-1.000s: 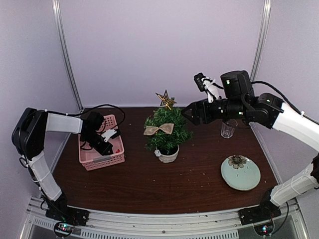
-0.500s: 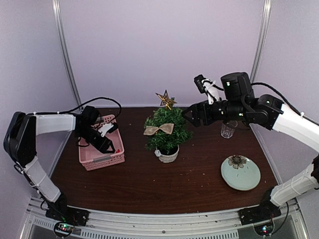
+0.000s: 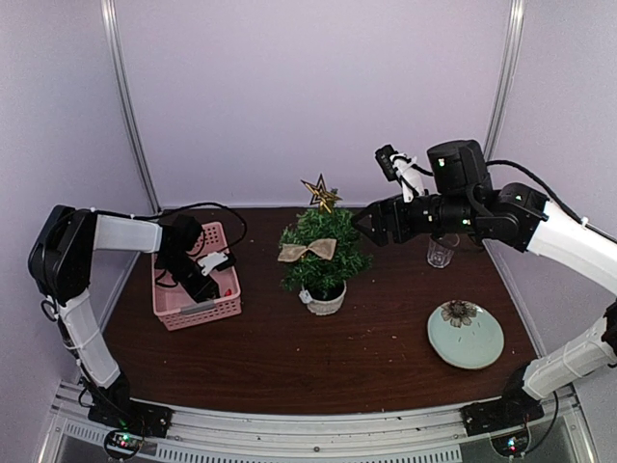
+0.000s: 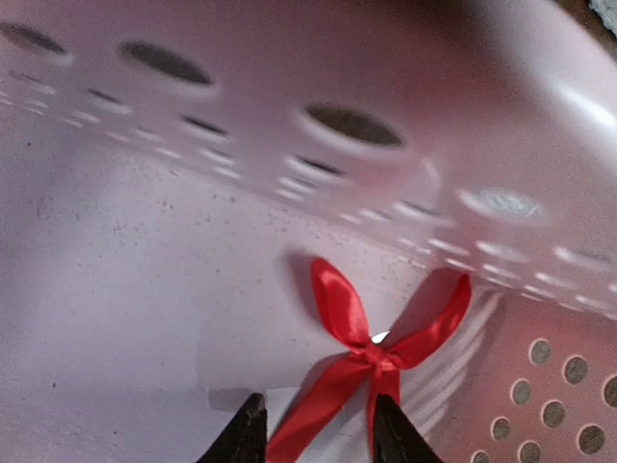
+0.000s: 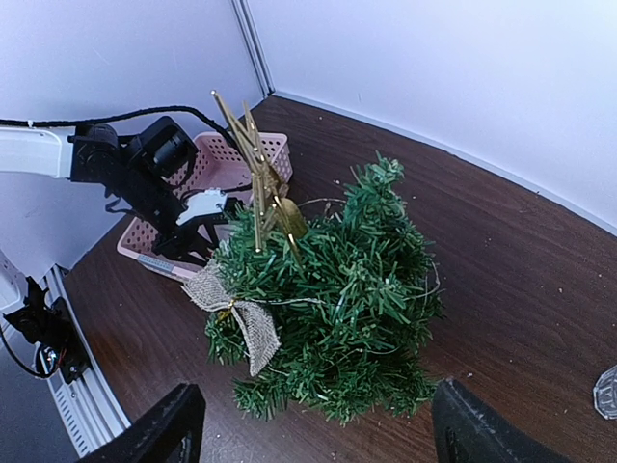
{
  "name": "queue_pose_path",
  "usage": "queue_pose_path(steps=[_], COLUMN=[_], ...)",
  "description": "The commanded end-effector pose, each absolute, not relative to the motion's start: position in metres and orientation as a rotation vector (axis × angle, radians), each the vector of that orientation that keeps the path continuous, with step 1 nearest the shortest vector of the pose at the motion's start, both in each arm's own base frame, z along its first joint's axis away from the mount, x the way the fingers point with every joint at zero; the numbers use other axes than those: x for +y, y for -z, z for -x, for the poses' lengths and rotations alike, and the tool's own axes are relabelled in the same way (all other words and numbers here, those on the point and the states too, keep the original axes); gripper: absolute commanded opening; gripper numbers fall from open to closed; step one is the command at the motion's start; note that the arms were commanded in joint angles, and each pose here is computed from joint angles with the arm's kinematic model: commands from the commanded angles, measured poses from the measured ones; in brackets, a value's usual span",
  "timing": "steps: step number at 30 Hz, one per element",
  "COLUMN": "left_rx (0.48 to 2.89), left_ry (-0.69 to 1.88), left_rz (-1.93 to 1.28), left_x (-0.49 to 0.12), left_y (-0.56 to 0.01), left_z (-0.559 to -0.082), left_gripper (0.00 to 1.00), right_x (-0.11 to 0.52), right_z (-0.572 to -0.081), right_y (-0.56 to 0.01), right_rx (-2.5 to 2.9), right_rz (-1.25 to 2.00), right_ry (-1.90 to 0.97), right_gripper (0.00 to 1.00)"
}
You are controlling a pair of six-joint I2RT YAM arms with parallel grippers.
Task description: Decorate the small christmas tree
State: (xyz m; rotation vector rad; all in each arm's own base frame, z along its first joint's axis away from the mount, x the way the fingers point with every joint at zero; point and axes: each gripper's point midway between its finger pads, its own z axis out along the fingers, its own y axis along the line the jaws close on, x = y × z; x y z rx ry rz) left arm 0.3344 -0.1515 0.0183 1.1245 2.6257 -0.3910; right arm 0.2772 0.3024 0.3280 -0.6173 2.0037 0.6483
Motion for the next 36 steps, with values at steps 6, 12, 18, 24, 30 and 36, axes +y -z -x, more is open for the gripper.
queue_pose_path(steps=[6, 12, 18, 24, 30, 36], left_rx=[2.626, 2.674, 2.632, 2.513, 2.576, 2.543], left_ry=[0.257, 0.210, 0.249, 0.514, 0.459, 0.364], left_rz=[-1.158, -0.988, -0.750, -0.933, -1.067, -1.164], left_x=[-0.142, -0.135, -0.137, -0.169, -0.170, -0.163], left_y=[0.006, -0.003, -0.044, -0.066, -0.039, -0.015], left_z=[-0.338, -0.347, -0.358, -0.339, -0.337, -0.338], left_gripper=[0.17, 0.00, 0.00, 0.25, 0.43, 0.42], right_x=[0.298, 0.298, 0.295, 0.293, 0.293, 0.293], right_z=[-0.280, -0.280, -0.279, -0.275, -0.277, -0.277], right_y=[-0.329, -0.328, -0.331, -0.331, -0.331, -0.329], right_rx=[2.002, 2.003, 1.994, 1.989, 1.987, 1.995], right_rz=[0.595, 0.599, 0.595, 0.598, 0.590, 0.579], right_ry=[-0.646, -0.645, -0.642, -0.651, -0.653, -0.659], right_gripper=[0.84, 0.84, 0.84, 0.84, 0.84, 0.84])
